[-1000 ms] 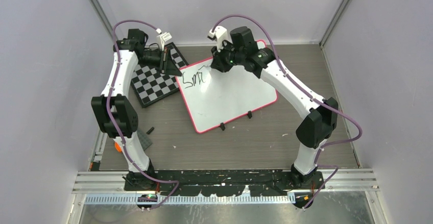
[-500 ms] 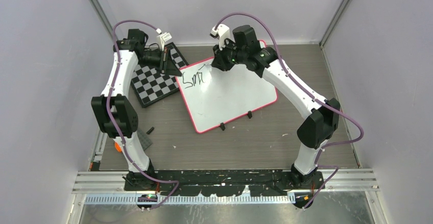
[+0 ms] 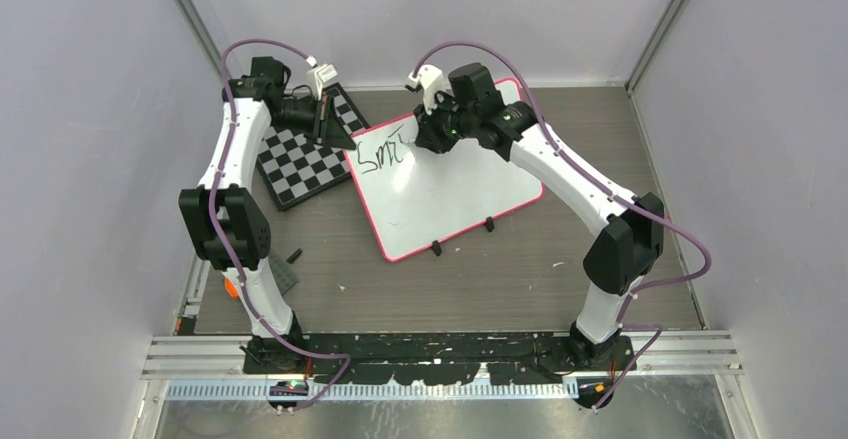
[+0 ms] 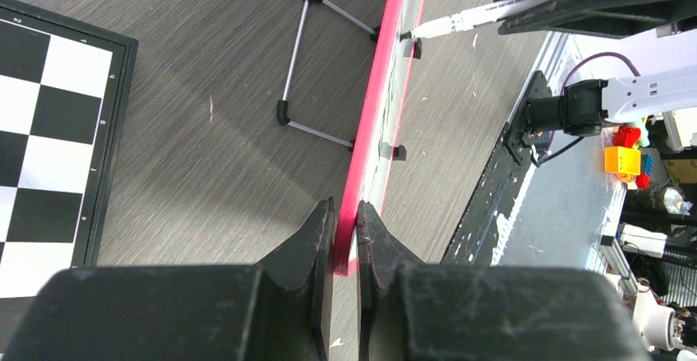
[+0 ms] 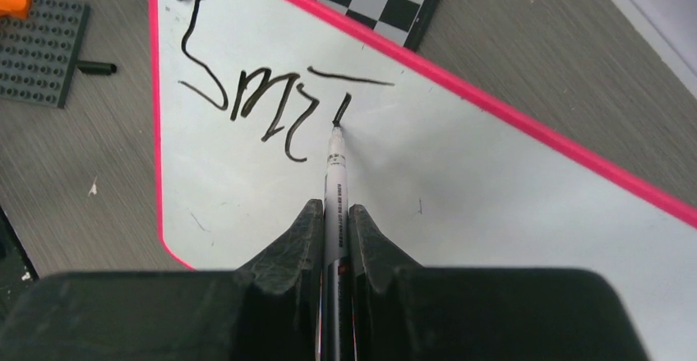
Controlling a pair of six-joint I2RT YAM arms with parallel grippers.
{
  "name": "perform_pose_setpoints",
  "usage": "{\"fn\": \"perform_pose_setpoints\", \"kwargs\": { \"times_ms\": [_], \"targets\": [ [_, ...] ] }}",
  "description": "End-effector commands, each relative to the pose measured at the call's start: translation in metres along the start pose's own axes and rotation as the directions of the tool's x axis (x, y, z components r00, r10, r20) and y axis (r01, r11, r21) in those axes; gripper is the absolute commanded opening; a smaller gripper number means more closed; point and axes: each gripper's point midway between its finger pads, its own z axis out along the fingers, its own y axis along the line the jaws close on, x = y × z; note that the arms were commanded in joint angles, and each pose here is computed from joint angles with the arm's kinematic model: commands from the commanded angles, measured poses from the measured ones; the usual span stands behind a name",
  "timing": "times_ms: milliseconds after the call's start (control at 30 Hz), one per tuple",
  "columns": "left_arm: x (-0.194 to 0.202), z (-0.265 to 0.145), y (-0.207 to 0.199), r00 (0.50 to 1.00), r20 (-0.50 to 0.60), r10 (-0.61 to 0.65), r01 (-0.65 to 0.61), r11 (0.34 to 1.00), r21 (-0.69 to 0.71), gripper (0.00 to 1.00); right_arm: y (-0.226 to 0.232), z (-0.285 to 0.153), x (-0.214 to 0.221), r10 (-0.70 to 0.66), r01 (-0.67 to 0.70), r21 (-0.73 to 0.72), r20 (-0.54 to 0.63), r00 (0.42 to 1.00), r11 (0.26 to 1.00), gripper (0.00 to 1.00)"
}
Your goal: Write a sentence on the whiteboard
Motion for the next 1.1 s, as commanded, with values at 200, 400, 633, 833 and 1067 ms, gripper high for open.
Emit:
{"fn": "perform_pose_setpoints", "kwargs": {
  "times_ms": [200, 400, 633, 833, 1067],
  "targets": [
    [0.011, 0.020, -0.003, 0.998, -0.061, 0.028, -0.027, 1.000, 0.012, 0.00, 0.010, -0.018, 0.025, -0.034, 0.034, 0.001, -0.055, 0.998, 0.999, 0.00],
    [0.012, 0.020, -0.006, 0.997, -0.067, 0.031, -0.030, 0.999, 0.016, 0.00, -0.004, -0.027, 0.016, -0.063, 0.065, 0.047, -0.043, 0.997, 0.997, 0.00],
    [0.011, 0.022, -0.008, 0.996, -0.072, 0.044, -0.042, 0.999, 0.030, 0.00, -0.004, -0.041, -0.020, -0.088, 0.086, 0.029, 0.053, 0.995, 0.996, 0.00],
    [0.010, 0.025, -0.009, 0.996, -0.073, 0.049, -0.046, 0.998, 0.039, 0.00, 0.005, -0.040, -0.024, -0.080, 0.080, -0.004, 0.072, 0.994, 0.997, 0.00],
    [0.010, 0.026, -0.008, 0.996, -0.075, 0.050, -0.047, 0.998, 0.041, 0.00, 0.005, -0.024, -0.015, -0.082, 0.082, -0.007, 0.043, 0.996, 0.997, 0.00]
  ]
}}
